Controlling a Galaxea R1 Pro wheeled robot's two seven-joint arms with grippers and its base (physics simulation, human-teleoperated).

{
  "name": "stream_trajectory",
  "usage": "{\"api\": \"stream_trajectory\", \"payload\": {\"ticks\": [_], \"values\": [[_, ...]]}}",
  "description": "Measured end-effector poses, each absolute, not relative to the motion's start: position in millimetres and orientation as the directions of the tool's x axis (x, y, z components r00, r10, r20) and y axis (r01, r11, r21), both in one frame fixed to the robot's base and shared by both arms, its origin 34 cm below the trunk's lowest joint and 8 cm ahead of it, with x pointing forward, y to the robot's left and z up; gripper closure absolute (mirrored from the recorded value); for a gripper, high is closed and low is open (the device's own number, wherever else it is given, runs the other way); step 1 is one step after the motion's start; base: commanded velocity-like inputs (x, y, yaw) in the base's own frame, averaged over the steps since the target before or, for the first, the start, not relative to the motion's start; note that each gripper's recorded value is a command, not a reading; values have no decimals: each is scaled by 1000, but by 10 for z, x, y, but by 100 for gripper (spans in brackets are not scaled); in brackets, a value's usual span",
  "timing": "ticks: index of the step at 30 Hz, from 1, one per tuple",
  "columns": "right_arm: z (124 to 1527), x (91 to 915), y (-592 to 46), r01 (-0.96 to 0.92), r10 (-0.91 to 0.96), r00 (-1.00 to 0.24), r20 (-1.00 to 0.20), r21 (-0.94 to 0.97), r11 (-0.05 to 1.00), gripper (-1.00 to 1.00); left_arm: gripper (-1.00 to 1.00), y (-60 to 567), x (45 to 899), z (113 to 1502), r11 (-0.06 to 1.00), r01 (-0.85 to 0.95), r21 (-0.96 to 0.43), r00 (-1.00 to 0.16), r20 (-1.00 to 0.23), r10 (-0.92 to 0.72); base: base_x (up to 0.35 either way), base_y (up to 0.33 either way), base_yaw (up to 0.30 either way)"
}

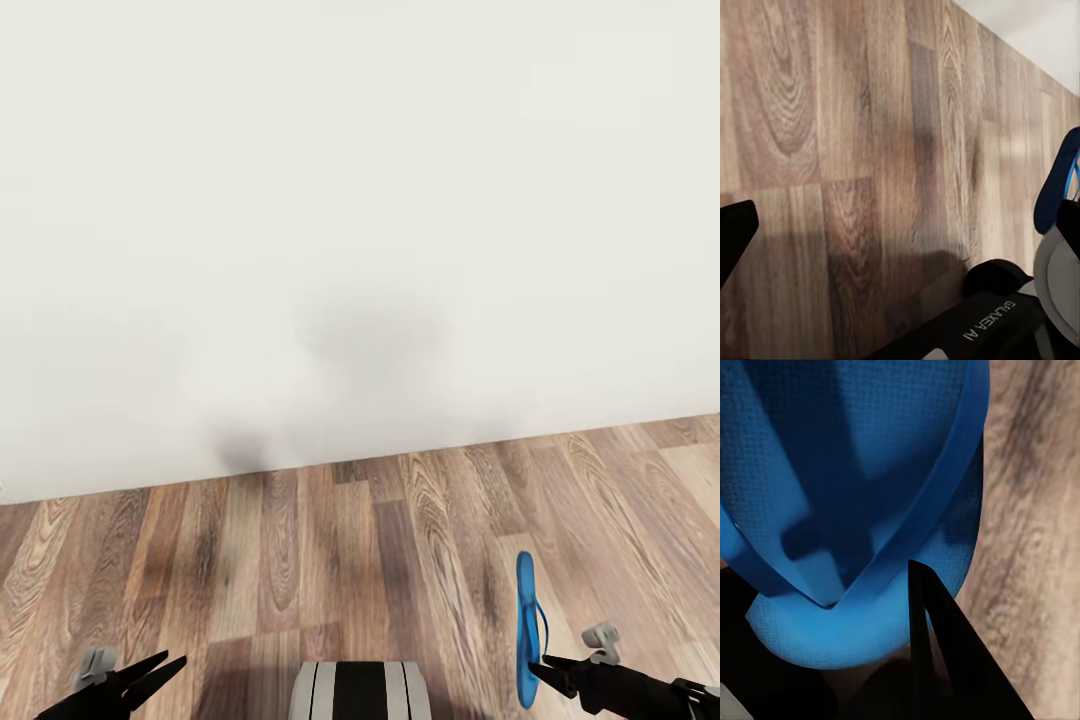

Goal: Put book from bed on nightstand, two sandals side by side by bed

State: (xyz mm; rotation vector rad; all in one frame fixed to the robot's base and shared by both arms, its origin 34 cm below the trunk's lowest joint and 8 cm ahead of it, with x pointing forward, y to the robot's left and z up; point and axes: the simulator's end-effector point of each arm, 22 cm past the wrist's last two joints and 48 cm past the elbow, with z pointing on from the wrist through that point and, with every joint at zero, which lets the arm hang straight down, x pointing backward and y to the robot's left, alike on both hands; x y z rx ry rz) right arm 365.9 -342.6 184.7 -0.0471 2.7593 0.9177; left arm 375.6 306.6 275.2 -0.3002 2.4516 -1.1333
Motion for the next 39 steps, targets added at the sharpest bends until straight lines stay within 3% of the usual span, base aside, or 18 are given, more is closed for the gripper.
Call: {"api": "stream_trajectory", "payload": {"ticks": [27,33,39], "values": [[2103,3785,-3295,-122,73,-956,-284,612,782,100,-100,2840,3806,2926,621,14,-784,-872,-313,-376,0,0,0],[2017,3564,-3170,-75,104,-965,-239,636,768,100,-100,2841,3812,2961,621,19,-783,-867,-322,-380,0,0,0],[1980,3569,-3174,-115,85,-951,-296,599,793,100,-100,2893,3734,2861,648,8,-762,-859,-337,-386,0,0,0]]}}
